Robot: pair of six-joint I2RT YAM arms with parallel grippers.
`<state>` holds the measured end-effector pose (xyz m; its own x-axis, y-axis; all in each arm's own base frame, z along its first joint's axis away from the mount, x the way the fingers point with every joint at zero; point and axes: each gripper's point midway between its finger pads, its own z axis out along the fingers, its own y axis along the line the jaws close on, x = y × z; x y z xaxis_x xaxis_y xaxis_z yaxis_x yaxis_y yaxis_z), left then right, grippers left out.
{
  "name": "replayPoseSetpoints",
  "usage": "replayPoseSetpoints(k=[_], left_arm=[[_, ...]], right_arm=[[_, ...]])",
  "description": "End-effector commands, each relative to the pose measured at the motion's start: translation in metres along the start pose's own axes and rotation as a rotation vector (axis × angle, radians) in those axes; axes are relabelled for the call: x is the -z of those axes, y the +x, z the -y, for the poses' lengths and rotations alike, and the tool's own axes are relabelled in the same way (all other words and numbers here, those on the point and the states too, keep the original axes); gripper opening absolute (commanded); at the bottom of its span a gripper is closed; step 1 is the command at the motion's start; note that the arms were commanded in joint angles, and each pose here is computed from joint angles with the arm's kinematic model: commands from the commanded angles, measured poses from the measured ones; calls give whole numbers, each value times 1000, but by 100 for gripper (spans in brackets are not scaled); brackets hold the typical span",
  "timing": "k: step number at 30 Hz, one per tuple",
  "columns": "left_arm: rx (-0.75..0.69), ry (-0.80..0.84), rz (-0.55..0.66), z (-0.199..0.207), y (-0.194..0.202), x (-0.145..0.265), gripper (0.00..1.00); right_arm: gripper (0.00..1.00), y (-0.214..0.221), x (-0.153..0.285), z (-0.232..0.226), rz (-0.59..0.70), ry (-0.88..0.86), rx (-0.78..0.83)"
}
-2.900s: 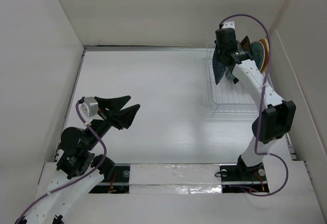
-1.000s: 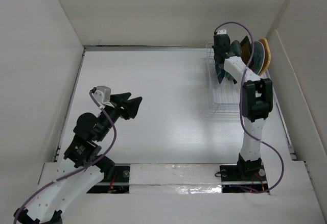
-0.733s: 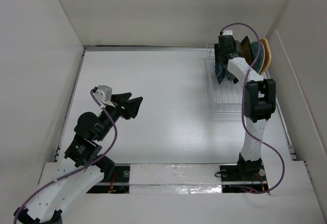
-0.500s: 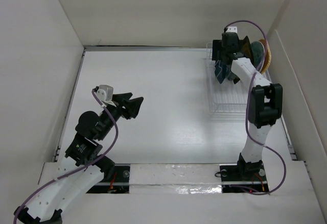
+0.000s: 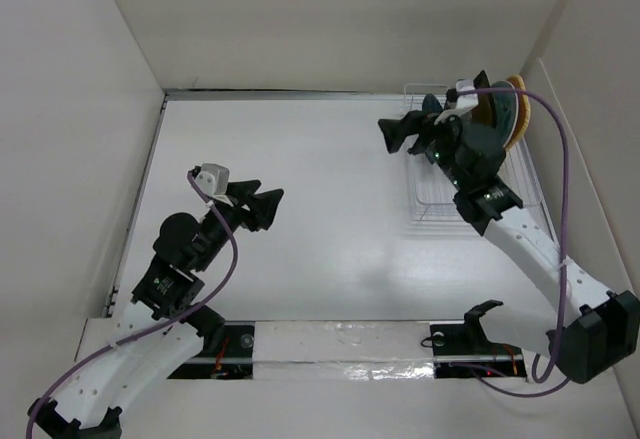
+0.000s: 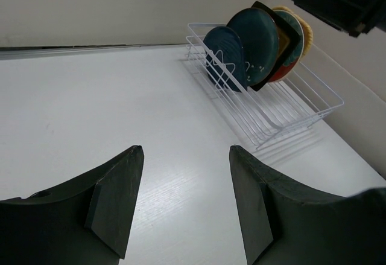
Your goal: Load the plates into the dish rack
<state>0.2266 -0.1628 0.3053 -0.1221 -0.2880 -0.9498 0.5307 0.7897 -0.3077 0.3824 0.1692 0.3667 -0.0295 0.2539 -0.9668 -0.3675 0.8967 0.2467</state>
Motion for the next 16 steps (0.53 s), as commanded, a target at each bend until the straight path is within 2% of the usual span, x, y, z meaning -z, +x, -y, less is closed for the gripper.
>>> replayPoseSetpoints(k=[1,5,10,16], left_arm=[[-26,21,47,5,-12,-5,56],[-38,-9,35,-2,-6,-9,56],[-60,-52,22,-13,3,-14,55],[-85,-66,-31,-18,18,-24,54]], right_arm=[[100,25,16,-78,-1,-360,-68],[100,74,39,-121,-97,-528,-37],[100,124,44,-121,-173,-484,-34],[100,142,44,-121,-176,-494,-70]])
